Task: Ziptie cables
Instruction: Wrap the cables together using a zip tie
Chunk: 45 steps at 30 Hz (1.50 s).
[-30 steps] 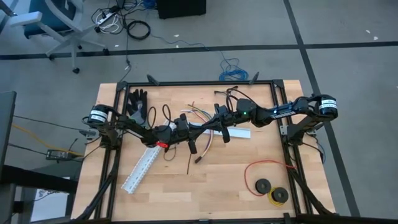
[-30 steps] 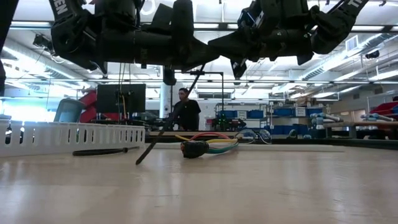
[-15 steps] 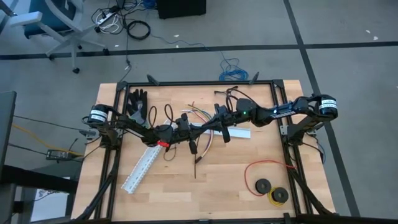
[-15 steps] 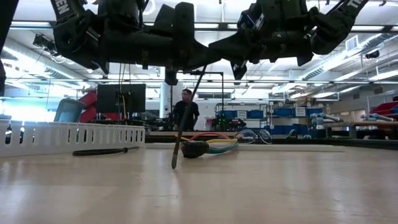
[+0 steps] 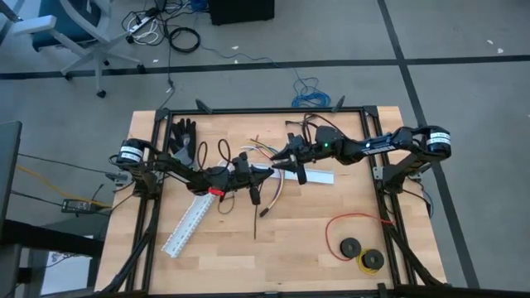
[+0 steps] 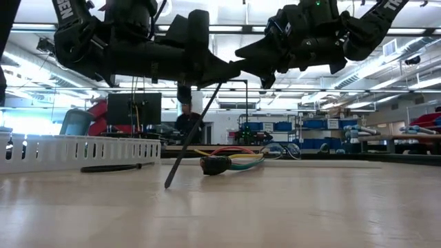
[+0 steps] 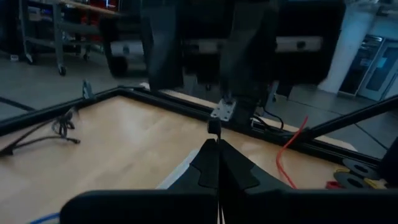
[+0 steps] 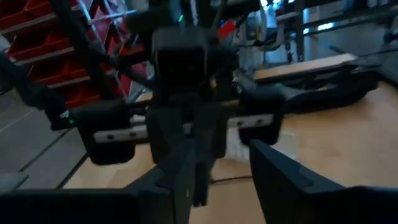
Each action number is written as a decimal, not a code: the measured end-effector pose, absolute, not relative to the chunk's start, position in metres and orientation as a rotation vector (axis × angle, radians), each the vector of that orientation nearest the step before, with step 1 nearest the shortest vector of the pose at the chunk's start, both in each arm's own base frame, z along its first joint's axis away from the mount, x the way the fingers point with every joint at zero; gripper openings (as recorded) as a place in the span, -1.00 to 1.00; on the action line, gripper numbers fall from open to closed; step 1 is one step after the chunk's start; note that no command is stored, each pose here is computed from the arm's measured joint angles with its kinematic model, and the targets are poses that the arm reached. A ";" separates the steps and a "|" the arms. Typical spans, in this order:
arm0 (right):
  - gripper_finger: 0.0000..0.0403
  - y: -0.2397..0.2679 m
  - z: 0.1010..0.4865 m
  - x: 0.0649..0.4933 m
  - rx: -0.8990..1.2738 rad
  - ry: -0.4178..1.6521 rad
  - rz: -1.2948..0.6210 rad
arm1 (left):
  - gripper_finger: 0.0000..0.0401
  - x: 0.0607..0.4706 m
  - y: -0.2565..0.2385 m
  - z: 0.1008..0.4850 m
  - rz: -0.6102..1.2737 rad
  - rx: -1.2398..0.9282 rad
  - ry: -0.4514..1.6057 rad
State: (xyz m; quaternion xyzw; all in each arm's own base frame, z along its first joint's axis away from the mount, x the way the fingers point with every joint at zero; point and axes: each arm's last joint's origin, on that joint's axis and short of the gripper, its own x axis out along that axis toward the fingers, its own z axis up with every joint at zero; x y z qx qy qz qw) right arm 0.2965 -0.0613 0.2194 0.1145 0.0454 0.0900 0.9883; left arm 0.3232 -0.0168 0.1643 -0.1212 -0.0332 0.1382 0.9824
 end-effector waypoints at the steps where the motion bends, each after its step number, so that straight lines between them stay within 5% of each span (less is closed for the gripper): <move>1: -0.25 -0.064 0.221 0.295 0.227 0.090 0.172 | -1.00 0.322 -0.017 0.163 0.279 -0.249 -0.063; 10: -0.25 -0.047 0.217 0.289 0.018 0.211 0.213 | -1.00 0.311 0.002 0.158 0.352 -0.352 -0.121; 24: -0.45 0.025 0.207 0.296 -0.767 0.271 0.079 | -1.00 0.306 0.048 0.157 0.373 -0.708 -0.207; 36: -0.45 0.063 0.154 0.351 -1.272 0.350 -0.066 | -1.00 0.313 0.051 0.164 0.304 -0.840 -0.234; 45: -0.45 0.087 0.113 0.361 -1.533 0.426 0.058 | -1.00 0.311 0.063 0.161 0.325 -0.891 -0.223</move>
